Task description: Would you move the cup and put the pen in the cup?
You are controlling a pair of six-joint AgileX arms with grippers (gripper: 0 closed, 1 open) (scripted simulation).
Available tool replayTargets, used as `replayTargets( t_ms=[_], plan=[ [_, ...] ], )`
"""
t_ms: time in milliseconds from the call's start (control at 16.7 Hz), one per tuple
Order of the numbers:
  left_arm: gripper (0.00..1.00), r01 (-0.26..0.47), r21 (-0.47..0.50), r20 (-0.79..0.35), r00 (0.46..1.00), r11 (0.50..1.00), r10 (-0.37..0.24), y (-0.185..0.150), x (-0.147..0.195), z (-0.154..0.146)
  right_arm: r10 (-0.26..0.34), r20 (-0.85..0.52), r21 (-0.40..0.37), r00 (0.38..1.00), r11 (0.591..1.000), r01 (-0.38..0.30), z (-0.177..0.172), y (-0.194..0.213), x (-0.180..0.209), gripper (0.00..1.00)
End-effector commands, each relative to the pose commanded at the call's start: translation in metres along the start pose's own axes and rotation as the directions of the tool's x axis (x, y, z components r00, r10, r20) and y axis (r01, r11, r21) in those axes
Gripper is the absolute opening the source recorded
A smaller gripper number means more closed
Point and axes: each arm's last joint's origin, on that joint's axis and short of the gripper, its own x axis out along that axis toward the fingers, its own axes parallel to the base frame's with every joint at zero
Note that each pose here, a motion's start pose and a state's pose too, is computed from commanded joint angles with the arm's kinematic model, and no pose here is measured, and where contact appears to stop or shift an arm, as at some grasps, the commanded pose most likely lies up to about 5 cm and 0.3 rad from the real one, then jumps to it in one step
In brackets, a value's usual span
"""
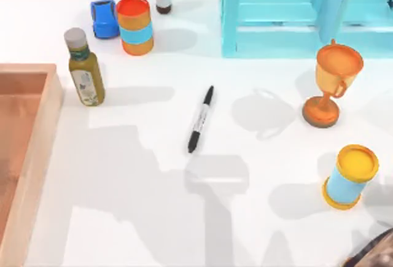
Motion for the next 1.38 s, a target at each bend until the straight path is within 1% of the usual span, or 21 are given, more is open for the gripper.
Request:
replayTargets(
  t_ms=[180, 300, 600, 1380],
  plan=[
    [1.00, -0.003, 0.000, 0.013, 1.000, 1.000, 0.003, 0.000, 0.036, 0.000, 0.000, 0.000, 0.000, 1.000, 1.000, 0.000, 0.000, 0.000, 0.000, 1.00],
    [1.00, -0.001, 0.000, 0.004, 1.000, 1.000, 0.001, 0.000, 0.053, -0.003, 0.000, 0.000, 0.000, 1.000, 1.000, 0.000, 0.000, 0.000, 0.000, 1.00],
    [1.00, -0.001, 0.000, 0.004, 1.000, 1.000, 0.001, -0.001, 0.056, -0.004, 0.000, 0.000, 0.000, 1.000, 1.000, 0.000, 0.000, 0.000, 0.000, 1.00],
    [0.02, -0.001, 0.000, 0.004, 1.000, 1.000, 0.001, -0.001, 0.056, -0.004, 0.000, 0.000, 0.000, 1.000, 1.000, 0.000, 0.000, 0.000, 0.000, 1.00]
  ],
)
